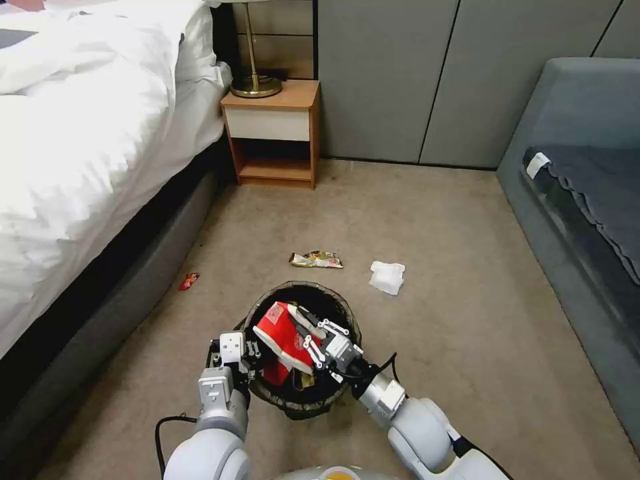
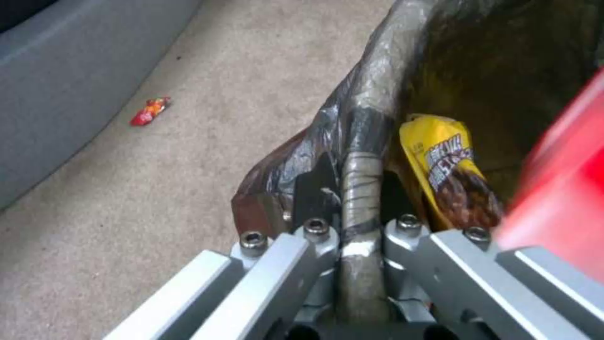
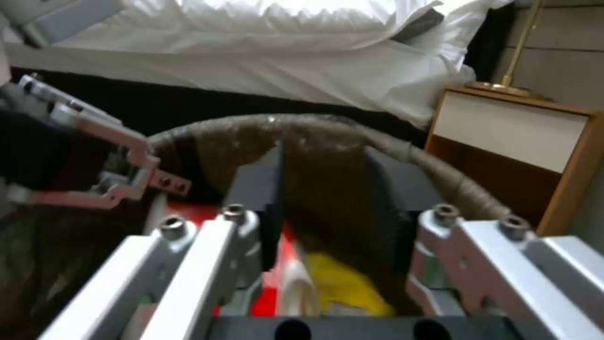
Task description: Pick up the trash bin, then pick up the garbage from the floor and place it into the trash bin.
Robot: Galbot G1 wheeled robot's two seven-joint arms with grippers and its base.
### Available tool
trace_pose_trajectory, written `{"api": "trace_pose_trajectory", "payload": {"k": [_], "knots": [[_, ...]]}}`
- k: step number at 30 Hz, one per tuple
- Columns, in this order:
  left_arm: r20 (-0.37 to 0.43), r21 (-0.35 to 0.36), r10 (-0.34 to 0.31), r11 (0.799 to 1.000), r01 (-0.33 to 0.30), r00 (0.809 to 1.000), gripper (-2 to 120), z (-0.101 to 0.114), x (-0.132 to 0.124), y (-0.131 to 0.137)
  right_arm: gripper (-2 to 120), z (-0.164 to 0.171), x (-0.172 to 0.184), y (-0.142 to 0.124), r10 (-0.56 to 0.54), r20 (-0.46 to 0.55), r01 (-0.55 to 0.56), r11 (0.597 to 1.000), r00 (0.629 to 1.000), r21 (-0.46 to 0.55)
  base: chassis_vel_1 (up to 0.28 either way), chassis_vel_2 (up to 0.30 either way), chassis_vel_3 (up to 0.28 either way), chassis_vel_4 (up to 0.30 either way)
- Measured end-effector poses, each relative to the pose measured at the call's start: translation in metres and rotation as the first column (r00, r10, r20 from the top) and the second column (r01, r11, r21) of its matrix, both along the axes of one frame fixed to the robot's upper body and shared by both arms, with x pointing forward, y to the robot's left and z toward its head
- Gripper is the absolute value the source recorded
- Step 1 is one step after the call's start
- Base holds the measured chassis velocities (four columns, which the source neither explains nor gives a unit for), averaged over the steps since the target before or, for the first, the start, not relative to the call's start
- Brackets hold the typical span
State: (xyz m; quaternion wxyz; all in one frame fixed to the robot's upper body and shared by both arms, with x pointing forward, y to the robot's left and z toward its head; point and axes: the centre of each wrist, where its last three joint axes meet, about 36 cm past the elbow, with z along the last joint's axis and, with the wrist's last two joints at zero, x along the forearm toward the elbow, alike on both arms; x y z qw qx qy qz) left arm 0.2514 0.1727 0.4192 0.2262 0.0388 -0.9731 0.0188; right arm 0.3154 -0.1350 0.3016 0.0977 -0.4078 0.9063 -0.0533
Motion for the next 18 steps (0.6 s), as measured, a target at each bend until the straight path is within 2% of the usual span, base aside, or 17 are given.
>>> {"api": "trace_pose_trajectory", "payload": {"k": [2,4,6,9,13,14,18], "knots": [[0.003,-0.001,0.0,1.0,0.0,1.0,0,0.0013,0.0004,-0.0001,44,-0.0014,-0.0018,-0.0008,0.003,-0.002,-0.003,1.0,1.0,-0.004,0.0,0.0,0.0,0.0],[0.003,-0.002,0.0,1.0,0.0,1.0,0,0.0015,0.0008,0.0001,47,-0.0018,-0.0024,-0.0011,0.002,-0.003,-0.002,1.0,1.0,-0.005,0.0,0.0,0.0,0.0],[0.008,-0.001,0.002,1.0,-0.002,1.0,0,0.0025,0.0029,0.0011,59,-0.0032,-0.0044,-0.0022,0.0,-0.002,-0.001,1.0,1.0,-0.01,0.0,0.0,0.0,0.0],[0.009,-0.001,0.003,1.0,-0.003,1.0,0,0.0029,0.0036,0.0015,63,-0.0037,-0.0052,-0.0027,0.001,-0.001,-0.001,1.0,1.0,-0.012,0.0,0.0,0.0,0.0],[0.009,-0.003,0.004,1.0,-0.004,1.0,0,0.004,0.0062,0.0027,82,-0.0051,-0.0074,-0.0048,-0.001,0.002,0.001,1.0,1.0,-0.014,0.0,0.0,0.0,0.0],[0.009,-0.003,0.004,1.0,-0.004,1.0,0,0.004,0.0062,0.0027,82,-0.0051,-0.0074,-0.0048,-0.001,0.002,0.001,1.0,1.0,-0.014,0.0,0.0,0.0,0.0],[0.007,-0.002,0.007,1.0,-0.007,1.0,0,0.0041,0.0066,0.004,98,0.0021,-0.0039,-0.0066,-0.009,0.021,0.009,1.0,1.0,-0.005,0.0,0.0,0.0,0.0]]}}
